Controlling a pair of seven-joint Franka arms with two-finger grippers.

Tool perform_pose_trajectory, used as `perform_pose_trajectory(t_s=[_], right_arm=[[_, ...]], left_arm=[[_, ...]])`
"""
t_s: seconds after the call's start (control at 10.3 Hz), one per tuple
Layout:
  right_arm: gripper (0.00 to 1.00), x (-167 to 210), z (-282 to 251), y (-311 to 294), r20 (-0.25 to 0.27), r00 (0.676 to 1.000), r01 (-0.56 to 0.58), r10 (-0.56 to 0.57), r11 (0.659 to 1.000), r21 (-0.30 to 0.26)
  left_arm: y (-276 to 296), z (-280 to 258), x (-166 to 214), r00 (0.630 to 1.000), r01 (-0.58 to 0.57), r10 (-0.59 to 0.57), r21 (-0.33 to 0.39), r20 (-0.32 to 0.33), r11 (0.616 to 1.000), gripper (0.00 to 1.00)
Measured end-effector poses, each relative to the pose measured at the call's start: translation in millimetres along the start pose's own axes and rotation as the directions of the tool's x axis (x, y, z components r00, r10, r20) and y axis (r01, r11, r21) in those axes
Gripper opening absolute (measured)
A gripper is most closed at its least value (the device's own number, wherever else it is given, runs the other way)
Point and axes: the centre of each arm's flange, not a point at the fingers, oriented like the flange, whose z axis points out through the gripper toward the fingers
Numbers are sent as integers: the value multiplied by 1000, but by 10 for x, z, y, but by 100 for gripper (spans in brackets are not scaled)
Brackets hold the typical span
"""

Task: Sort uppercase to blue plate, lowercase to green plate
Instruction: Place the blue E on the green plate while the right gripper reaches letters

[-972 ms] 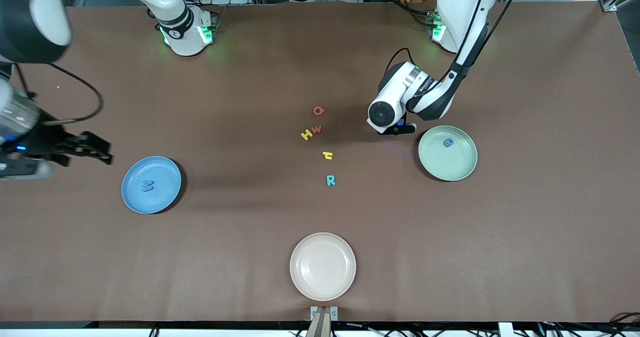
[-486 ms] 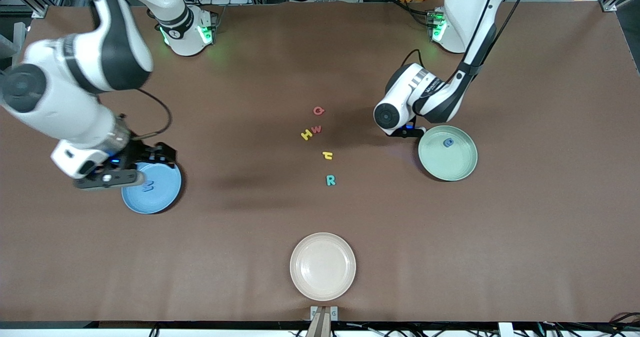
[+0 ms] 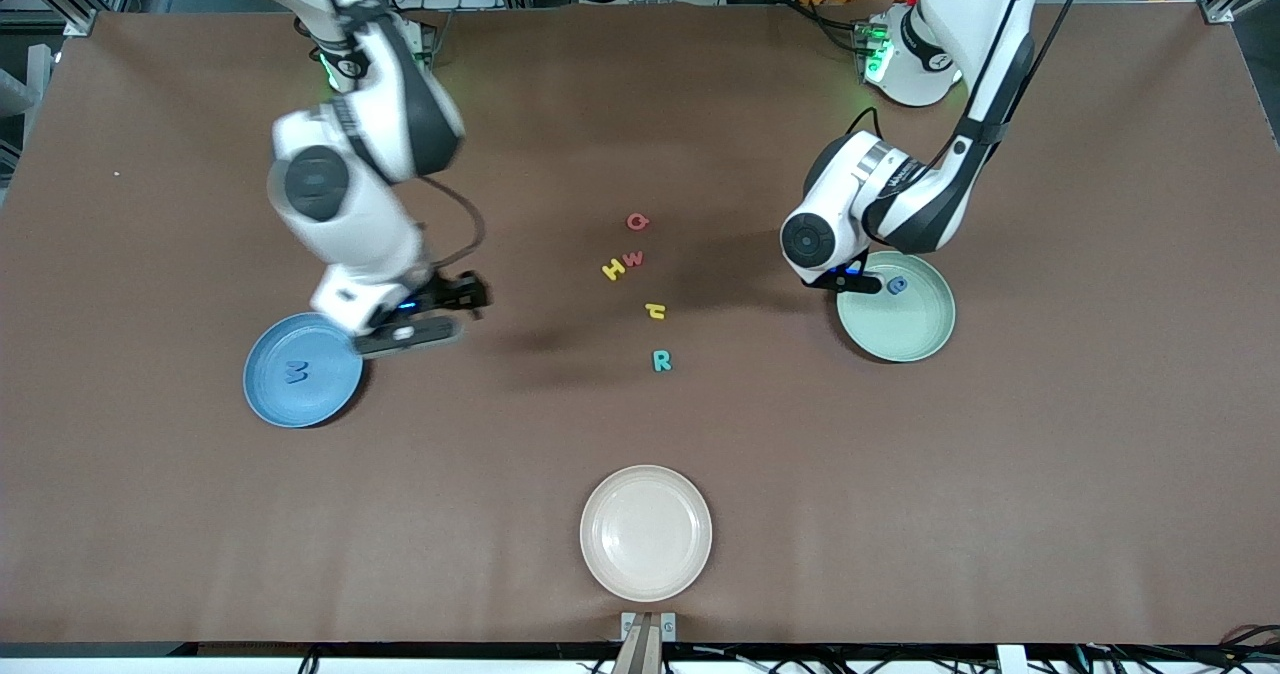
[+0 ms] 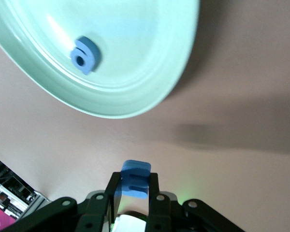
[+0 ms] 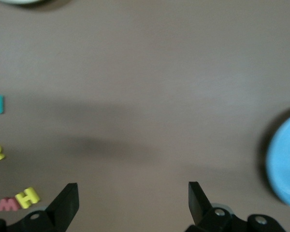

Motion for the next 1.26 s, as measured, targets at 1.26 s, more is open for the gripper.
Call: perform_pose_trajectory(t_s=[1.26], right_arm=[[100, -929, 1684, -1801, 24, 999, 51, -49, 992, -113]], left_arm=[[-471, -96, 546, 967, 33, -82, -199, -241, 979, 29]])
